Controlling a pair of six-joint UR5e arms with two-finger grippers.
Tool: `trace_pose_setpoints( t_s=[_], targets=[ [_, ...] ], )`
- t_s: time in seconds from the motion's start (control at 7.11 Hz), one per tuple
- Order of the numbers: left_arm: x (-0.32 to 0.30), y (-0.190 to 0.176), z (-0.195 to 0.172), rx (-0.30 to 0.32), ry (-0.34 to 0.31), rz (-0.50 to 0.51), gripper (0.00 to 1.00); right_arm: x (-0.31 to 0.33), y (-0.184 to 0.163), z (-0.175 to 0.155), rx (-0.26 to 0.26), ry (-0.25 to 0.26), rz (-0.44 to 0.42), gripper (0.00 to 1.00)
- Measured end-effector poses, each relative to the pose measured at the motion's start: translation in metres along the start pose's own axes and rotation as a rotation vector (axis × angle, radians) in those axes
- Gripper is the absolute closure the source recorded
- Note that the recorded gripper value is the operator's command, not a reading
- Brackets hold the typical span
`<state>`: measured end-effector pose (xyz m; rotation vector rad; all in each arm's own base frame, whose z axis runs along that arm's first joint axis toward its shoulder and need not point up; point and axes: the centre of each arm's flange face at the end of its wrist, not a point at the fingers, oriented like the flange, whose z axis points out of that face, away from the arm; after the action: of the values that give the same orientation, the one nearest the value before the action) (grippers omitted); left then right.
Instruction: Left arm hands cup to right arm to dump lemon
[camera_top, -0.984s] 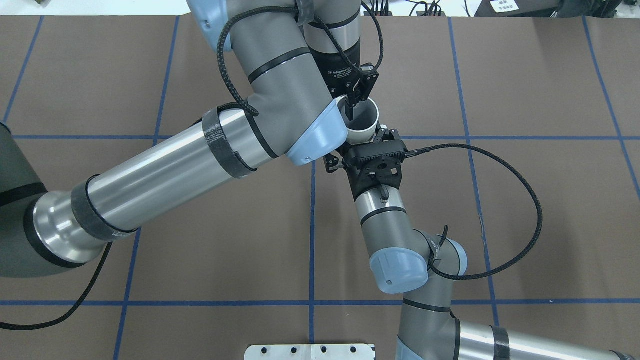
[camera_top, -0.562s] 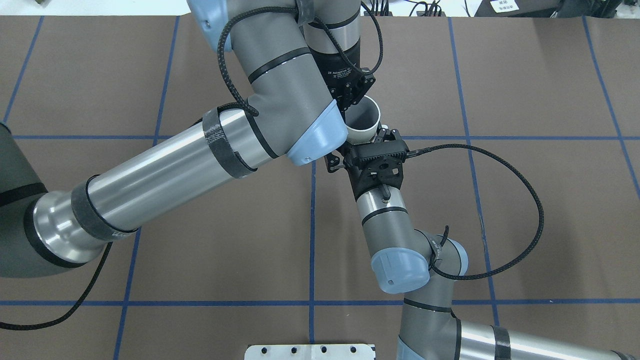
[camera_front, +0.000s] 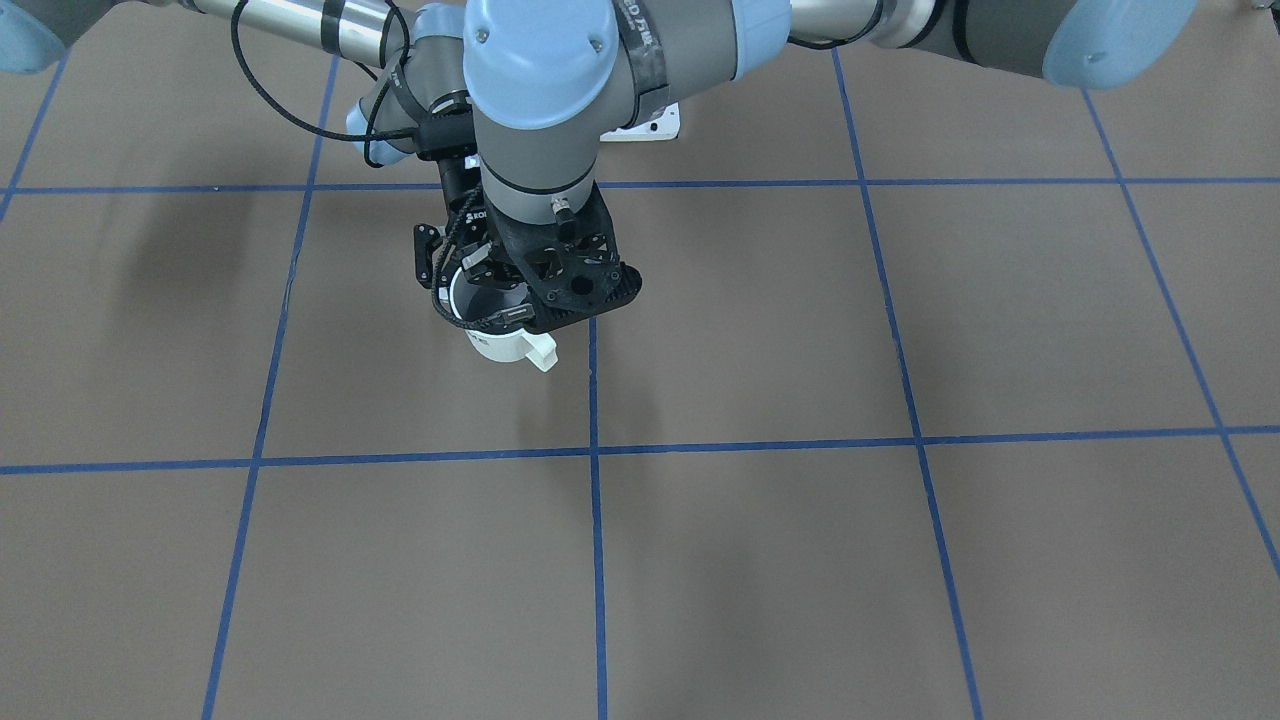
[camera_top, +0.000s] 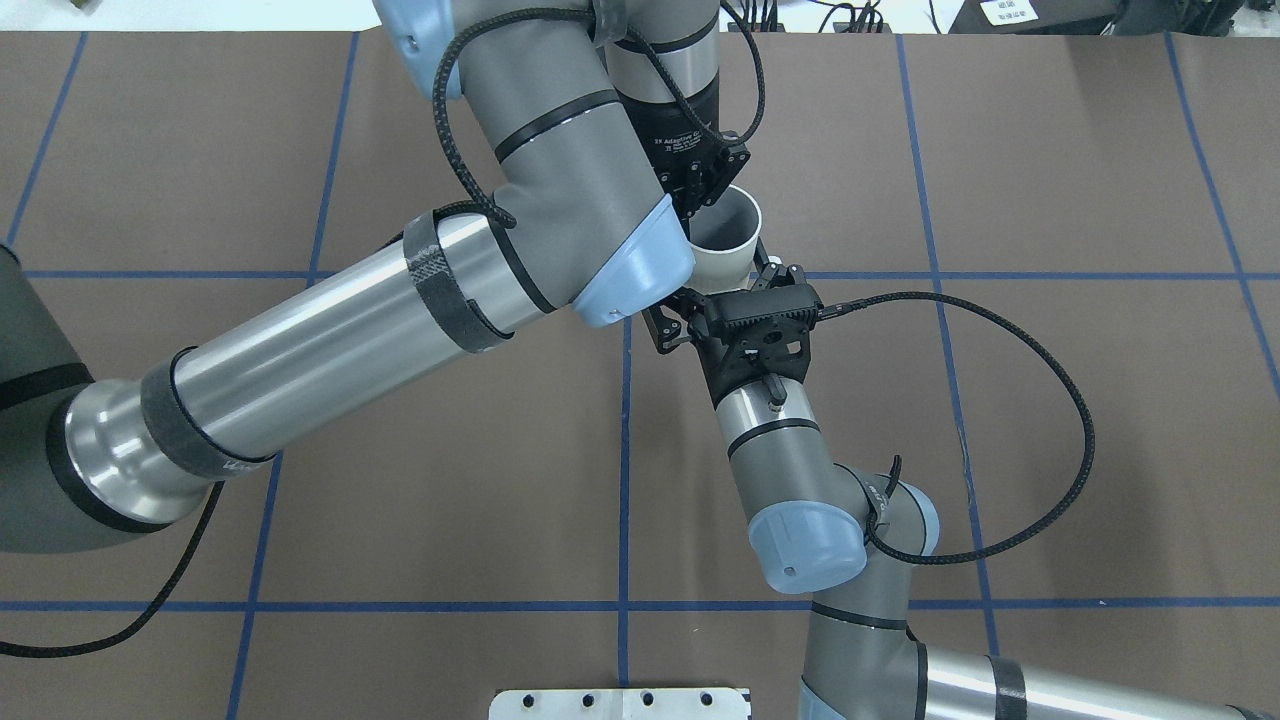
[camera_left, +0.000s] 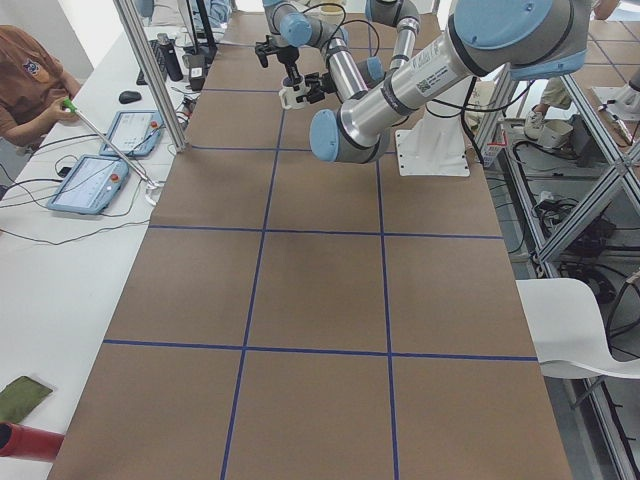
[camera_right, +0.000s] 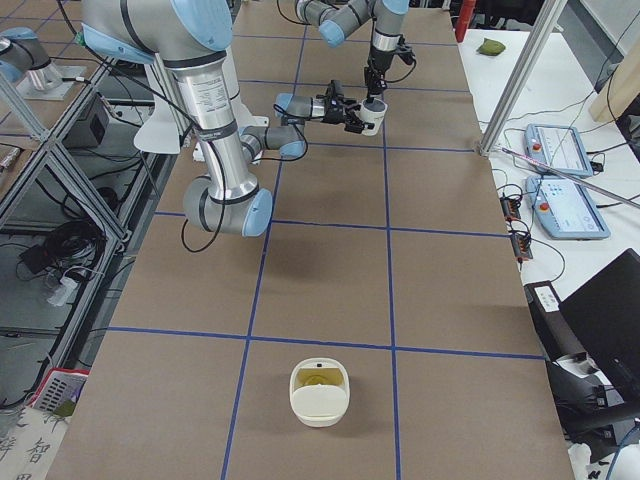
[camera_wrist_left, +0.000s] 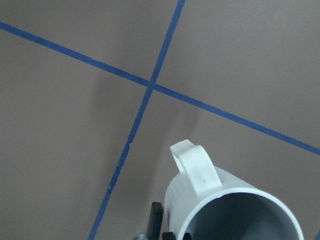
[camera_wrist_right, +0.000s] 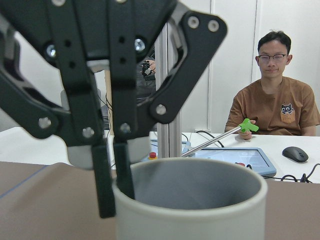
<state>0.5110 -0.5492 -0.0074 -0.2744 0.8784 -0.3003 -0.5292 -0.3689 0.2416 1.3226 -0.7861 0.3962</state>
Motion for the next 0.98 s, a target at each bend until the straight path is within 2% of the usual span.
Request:
trace_pose_setpoints(
  t_s=[0.42, 0.98],
  targets=[
    [-0.003, -0.013, -0.014, 0.018, 0.01, -0.015, 1.0, 0.001, -0.005, -0.014, -0.003, -0.021, 0.013, 0.0],
    [-0.02, -0.057, -0.057, 0.076, 0.039, -0.007, 1.0, -0.005, -0.005, -0.032, -0.014, -0.047, 0.011, 0.02]
  ],
)
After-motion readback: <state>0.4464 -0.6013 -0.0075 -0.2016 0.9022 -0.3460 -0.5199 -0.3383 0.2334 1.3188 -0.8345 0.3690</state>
